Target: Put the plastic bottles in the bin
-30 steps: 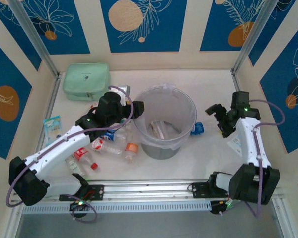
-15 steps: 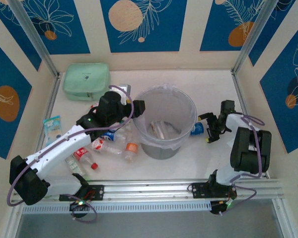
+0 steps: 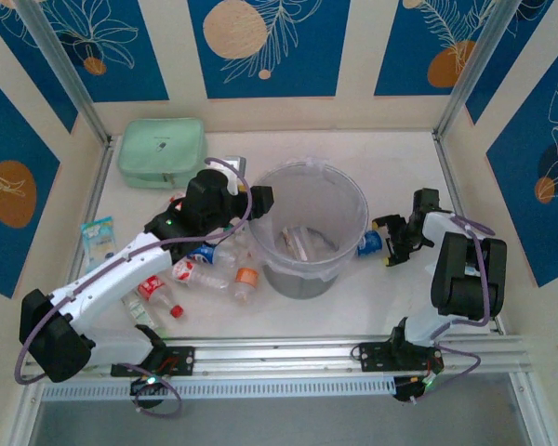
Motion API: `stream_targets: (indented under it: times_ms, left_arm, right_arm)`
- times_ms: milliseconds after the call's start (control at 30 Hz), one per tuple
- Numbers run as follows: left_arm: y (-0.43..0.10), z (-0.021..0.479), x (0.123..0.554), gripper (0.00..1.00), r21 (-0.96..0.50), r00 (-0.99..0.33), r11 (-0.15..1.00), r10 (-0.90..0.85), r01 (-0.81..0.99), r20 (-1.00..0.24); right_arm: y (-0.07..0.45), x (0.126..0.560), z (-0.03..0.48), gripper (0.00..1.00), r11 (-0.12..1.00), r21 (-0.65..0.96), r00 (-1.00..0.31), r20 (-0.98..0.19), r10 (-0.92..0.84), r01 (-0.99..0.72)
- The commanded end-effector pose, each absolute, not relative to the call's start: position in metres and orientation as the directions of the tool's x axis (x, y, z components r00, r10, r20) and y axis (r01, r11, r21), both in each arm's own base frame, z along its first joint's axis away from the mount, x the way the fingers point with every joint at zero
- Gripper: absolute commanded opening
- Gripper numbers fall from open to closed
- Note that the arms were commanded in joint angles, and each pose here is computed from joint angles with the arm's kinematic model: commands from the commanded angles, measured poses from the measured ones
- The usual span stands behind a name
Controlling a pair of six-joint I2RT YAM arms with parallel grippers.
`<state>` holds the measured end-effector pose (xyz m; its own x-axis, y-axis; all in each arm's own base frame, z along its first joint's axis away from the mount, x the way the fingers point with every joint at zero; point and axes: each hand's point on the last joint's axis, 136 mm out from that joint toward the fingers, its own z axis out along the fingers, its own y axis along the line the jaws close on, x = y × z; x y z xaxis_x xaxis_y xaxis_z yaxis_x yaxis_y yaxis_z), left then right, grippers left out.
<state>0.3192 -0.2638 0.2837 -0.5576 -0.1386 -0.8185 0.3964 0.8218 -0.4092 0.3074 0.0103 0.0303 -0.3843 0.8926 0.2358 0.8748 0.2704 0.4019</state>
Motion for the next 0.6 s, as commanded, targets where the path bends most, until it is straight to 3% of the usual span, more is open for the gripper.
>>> stream_targets:
  times_ms: [0,200,400,567]
  left_arm:
    - [-0.269,0.276,0.318,0.77,-0.392,-0.575,0.825,-0.102,0.408,-0.812]
    - [-0.269,0.280,0.318,0.77,-0.391,-0.568,0.823,-0.103,0.413,-0.817]
    - [-0.270,0.284,0.318,0.77,-0.370,-0.556,0.824,-0.083,0.428,-0.827]
    - [-0.271,0.285,0.318,0.77,-0.379,-0.553,0.818,-0.090,0.433,-0.828]
  right_arm:
    - [0.019,0.315,0.037,0.81,0.305,0.451,-0.442,0.236,0.865,0.839]
    - [-0.003,0.308,0.084,0.63,0.339,0.498,-0.450,0.119,0.885,0.798]
    - [-0.023,0.296,0.140,0.56,0.382,0.560,-0.465,0.006,0.885,0.735]
    - [-0.036,0.288,0.214,0.40,0.428,0.657,-0.451,-0.147,0.880,0.621]
